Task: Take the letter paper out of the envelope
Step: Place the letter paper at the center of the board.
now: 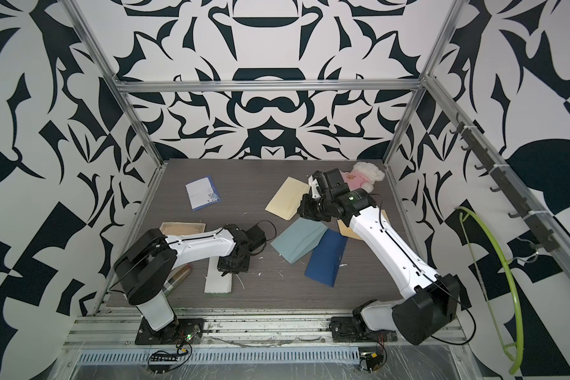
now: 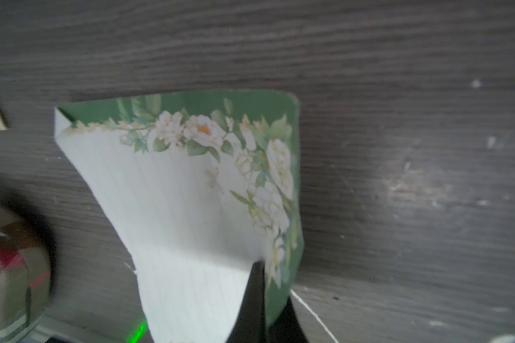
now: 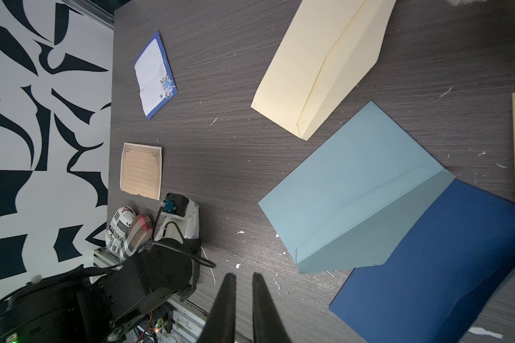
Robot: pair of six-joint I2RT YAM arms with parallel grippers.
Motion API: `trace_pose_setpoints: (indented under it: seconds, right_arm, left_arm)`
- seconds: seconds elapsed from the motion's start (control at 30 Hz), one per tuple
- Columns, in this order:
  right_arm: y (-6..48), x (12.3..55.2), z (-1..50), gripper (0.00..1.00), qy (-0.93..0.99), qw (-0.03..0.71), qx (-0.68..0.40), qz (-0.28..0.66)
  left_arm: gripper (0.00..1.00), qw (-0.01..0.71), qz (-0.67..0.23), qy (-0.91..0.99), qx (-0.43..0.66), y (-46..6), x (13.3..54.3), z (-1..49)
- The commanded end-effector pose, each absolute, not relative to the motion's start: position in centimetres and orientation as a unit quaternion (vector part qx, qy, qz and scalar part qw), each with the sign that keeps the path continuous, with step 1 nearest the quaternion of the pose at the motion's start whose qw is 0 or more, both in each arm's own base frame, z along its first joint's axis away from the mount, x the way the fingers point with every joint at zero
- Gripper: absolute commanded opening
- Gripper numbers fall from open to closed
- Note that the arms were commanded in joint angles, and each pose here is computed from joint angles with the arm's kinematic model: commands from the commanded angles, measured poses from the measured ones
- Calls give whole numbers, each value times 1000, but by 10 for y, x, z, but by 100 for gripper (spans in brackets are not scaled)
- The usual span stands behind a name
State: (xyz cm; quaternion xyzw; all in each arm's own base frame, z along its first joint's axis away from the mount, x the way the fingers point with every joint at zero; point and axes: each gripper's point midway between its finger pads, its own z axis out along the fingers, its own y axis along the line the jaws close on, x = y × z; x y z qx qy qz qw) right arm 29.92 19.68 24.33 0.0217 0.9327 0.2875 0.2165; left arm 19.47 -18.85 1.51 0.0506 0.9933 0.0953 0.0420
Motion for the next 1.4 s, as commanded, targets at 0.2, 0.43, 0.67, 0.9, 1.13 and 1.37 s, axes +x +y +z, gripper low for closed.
trace_pose_setpoints:
  seconds: [0.2,0.43,0.67,0.9,1.13,1.37]
  right_arm:
    - [190,290,241,16,927,232,57,290]
    - [170,283,227,19,927,244,116,262]
    - [155,274,215,22,918,253,166,256]
    - [150,275,208,22,917,255,180,248]
    - [120,263,192,28,921,261,223,184]
    - [78,247,170,41,934,252,246,64]
  left_arm:
    - [0,36,102,992,57,-182,191,17]
    - [31,32,118,991,60,-177,190,18]
    - [44,33,126,989,64,-174,191,19]
    - [57,38,122,990,67,-177,193,25]
    - [70,53,113,990,66,-179,197,35]
    - [78,63,102,991,64,-184,201,46]
